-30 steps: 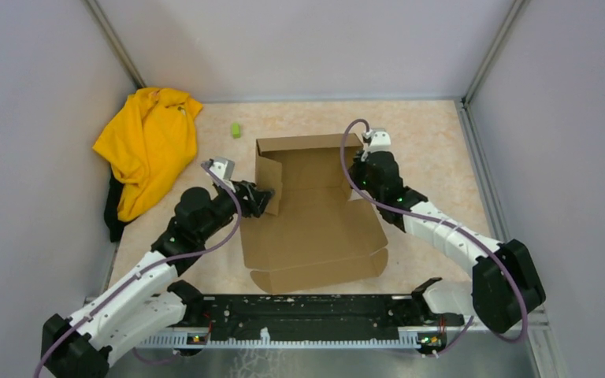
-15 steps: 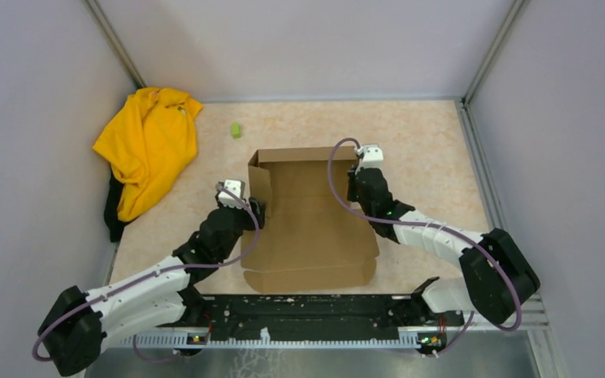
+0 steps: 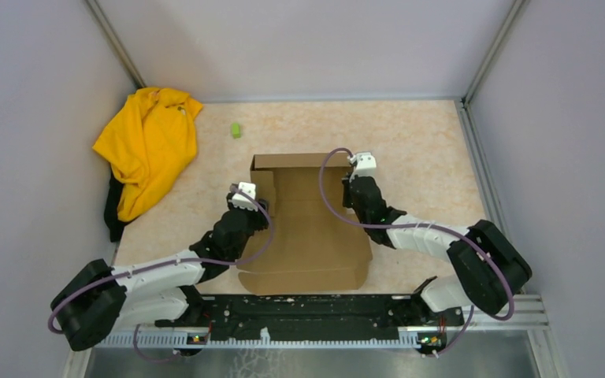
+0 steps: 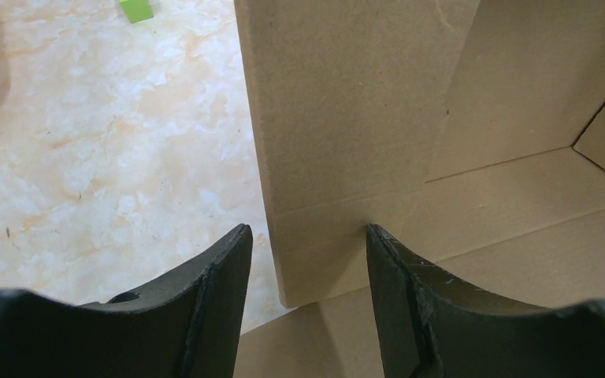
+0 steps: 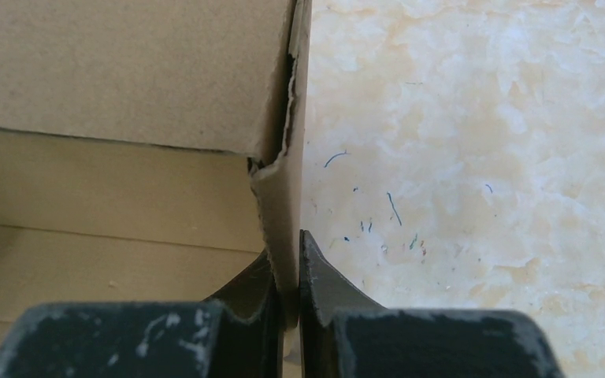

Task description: Fold the paper box

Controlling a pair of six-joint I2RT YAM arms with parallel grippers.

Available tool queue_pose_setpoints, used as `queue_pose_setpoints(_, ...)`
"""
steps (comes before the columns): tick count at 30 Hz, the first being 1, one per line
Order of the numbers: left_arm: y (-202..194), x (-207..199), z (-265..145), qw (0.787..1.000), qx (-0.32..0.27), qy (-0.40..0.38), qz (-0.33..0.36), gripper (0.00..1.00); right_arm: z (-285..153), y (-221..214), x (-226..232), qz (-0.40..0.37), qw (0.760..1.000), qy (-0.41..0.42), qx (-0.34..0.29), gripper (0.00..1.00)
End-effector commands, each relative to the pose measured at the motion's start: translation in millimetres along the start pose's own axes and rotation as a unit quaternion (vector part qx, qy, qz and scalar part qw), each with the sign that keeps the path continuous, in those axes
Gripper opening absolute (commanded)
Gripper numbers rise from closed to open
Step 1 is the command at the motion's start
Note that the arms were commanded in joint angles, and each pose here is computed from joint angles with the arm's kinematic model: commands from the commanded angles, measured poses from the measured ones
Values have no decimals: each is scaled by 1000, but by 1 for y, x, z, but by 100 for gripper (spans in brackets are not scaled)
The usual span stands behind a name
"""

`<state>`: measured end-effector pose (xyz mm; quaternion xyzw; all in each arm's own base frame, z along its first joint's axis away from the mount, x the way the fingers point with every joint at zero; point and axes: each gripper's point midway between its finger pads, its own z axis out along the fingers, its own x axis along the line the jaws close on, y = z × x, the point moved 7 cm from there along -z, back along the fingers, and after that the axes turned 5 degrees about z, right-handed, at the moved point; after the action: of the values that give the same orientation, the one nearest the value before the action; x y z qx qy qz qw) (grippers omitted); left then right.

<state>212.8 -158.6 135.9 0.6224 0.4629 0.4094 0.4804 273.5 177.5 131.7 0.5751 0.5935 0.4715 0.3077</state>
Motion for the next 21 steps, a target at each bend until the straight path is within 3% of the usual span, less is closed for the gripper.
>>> queue_pose_setpoints(1, 6, 2, 2, 999, -31, 25, -3, 61, -3, 5, 14, 2, 999, 28, -31, 0)
queue_pose_setpoints(11, -2, 1, 5, 997, -39, 64, 9, 56, -9, -11, 13, -8, 999, 33, -32, 0)
queue_pose_setpoints(21, -1, -18, 11, 993, -40, 103, 29, 41, -13, -28, 11, -20, 999, 30, -35, 0)
